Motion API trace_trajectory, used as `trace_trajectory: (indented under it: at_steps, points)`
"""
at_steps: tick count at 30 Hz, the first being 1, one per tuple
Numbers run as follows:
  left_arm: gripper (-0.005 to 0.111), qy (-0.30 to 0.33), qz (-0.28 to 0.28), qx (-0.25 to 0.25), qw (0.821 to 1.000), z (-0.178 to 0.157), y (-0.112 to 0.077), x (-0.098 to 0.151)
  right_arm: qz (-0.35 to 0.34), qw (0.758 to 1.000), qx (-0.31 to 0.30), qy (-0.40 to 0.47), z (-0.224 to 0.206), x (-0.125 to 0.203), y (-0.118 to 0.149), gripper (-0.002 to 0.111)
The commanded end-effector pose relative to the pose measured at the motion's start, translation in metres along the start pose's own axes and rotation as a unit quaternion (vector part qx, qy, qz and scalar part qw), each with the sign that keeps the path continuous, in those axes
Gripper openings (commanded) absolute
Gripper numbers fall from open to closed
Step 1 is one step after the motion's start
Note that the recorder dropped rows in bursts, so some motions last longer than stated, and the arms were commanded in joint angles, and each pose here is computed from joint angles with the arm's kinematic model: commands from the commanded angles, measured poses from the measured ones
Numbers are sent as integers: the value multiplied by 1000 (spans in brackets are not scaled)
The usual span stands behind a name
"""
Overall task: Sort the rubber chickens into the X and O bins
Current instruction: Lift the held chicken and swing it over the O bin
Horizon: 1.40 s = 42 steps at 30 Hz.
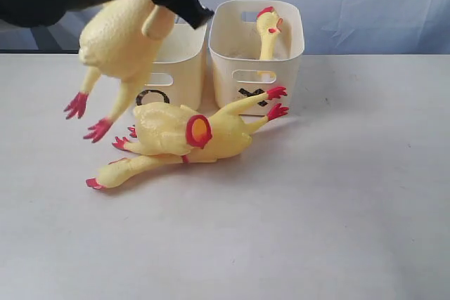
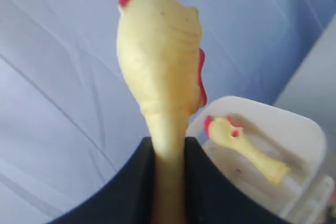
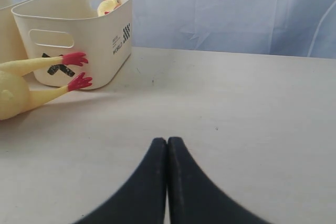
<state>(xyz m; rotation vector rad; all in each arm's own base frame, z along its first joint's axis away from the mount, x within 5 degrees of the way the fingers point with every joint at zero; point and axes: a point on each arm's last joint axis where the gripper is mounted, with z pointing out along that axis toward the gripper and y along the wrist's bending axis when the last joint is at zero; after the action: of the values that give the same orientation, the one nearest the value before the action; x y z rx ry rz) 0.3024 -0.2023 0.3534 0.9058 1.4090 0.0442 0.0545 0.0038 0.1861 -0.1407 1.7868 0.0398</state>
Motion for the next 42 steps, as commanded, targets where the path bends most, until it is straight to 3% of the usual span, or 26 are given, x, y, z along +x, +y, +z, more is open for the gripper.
trace_trajectory:
  at_steps: [1,10,14,21,26,31,36,40,42]
  points:
    - [0,-45,-76,-105,991,-5,36,-4,0,1000,-1,-5,0,0,0,-1]
    - [0,-93,-231,-150,957,-10,78,15,0,1000,-1,-5,0,0,0,-1]
    - [0,-129,-315,-158,927,-17,103,26,0,1000,-1,-5,0,0,0,-1]
    - [0,-161,-393,-205,882,-33,145,46,0,1000,-1,-5,0,0,0,-1]
    - [0,-211,-398,-237,860,-44,167,49,0,1000,-1,-5,0,0,0,-1]
    - [0,-244,-475,-243,810,-37,187,64,0,1000,-1,-5,0,0,0,-1]
    - [0,-259,-463,-239,813,-15,190,82,0,1000,-1,-5,0,0,0,-1]
    - [0,-264,-484,-233,801,4,196,93,0,1000,-1,-5,0,0,0,-1]
    - [0,-267,-477,-229,805,14,198,97,0,1000,-1,-5,0,0,0,-1]
